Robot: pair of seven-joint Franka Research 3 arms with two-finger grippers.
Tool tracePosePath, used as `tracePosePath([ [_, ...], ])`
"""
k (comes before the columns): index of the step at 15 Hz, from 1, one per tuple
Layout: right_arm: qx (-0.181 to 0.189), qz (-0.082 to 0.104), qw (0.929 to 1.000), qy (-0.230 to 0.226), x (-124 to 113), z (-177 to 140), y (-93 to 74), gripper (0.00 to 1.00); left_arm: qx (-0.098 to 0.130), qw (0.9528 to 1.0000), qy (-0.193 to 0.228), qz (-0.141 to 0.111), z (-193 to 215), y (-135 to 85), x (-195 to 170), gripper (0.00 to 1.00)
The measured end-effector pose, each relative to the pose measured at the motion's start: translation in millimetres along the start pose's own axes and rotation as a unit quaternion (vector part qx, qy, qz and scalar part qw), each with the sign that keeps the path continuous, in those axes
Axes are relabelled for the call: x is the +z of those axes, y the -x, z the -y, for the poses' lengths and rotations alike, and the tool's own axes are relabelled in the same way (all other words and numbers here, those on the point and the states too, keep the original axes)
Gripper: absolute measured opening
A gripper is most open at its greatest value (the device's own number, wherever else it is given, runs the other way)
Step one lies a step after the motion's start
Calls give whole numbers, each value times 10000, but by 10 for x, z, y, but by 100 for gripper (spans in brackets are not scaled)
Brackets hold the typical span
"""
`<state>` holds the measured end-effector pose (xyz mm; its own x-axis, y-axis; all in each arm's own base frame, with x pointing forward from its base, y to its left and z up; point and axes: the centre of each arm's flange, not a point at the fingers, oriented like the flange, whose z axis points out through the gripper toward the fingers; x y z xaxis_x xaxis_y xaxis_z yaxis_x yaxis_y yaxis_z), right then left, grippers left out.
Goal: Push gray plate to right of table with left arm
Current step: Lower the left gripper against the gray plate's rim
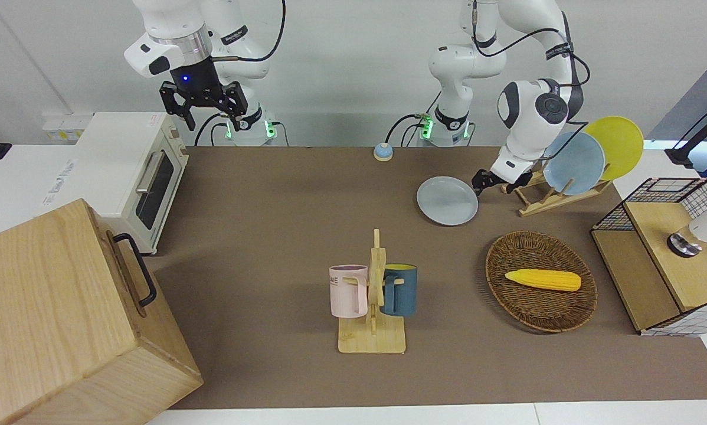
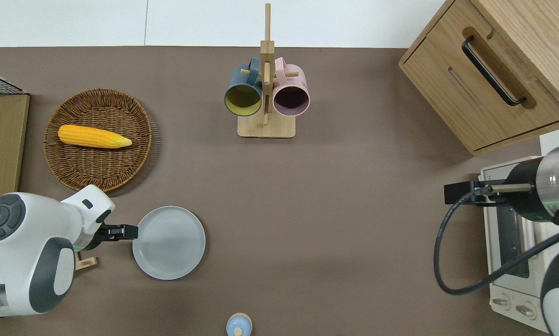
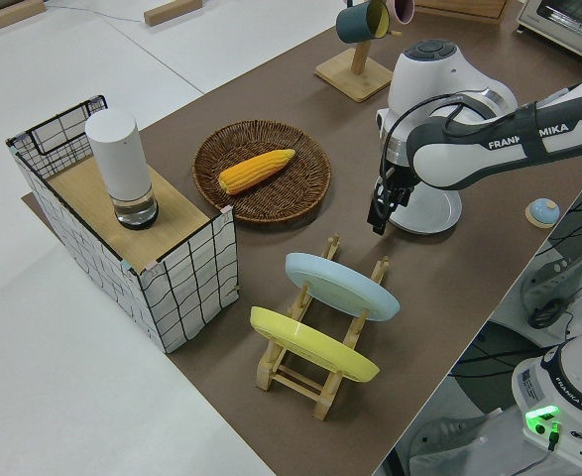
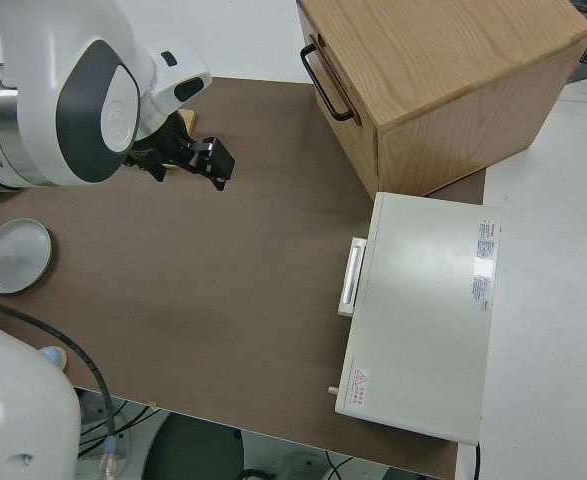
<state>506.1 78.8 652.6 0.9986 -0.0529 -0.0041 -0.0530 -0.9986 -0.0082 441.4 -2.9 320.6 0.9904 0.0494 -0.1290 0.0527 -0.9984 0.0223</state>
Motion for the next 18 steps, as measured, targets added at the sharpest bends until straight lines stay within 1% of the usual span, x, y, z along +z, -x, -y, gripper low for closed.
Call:
tracePosePath([
  [5, 0, 0, 10000, 0, 0, 0, 0, 100, -64, 9999, 84, 9, -15, 6, 7, 95],
  [7, 0, 0, 10000, 0, 0, 0, 0, 100, -117, 9998, 160, 50, -57, 30, 40, 94],
  [10, 0, 0, 10000, 0, 0, 0, 0, 100, -266, 9994, 179, 113, -124, 67, 92, 95],
  [14, 0, 0, 10000, 0, 0, 0, 0, 100, -330, 9991, 181, 179, -242, 112, 147, 94],
  [16, 0, 0, 10000, 0, 0, 0, 0, 100, -345, 9991, 176, 185, -265, 118, 152, 86],
  [17, 0, 0, 10000, 0, 0, 0, 0, 100, -356, 9990, 177, 185, -264, 118, 153, 86],
  [18, 0, 0, 10000, 0, 0, 0, 0, 100, -362, 9990, 177, 186, -264, 118, 153, 80],
])
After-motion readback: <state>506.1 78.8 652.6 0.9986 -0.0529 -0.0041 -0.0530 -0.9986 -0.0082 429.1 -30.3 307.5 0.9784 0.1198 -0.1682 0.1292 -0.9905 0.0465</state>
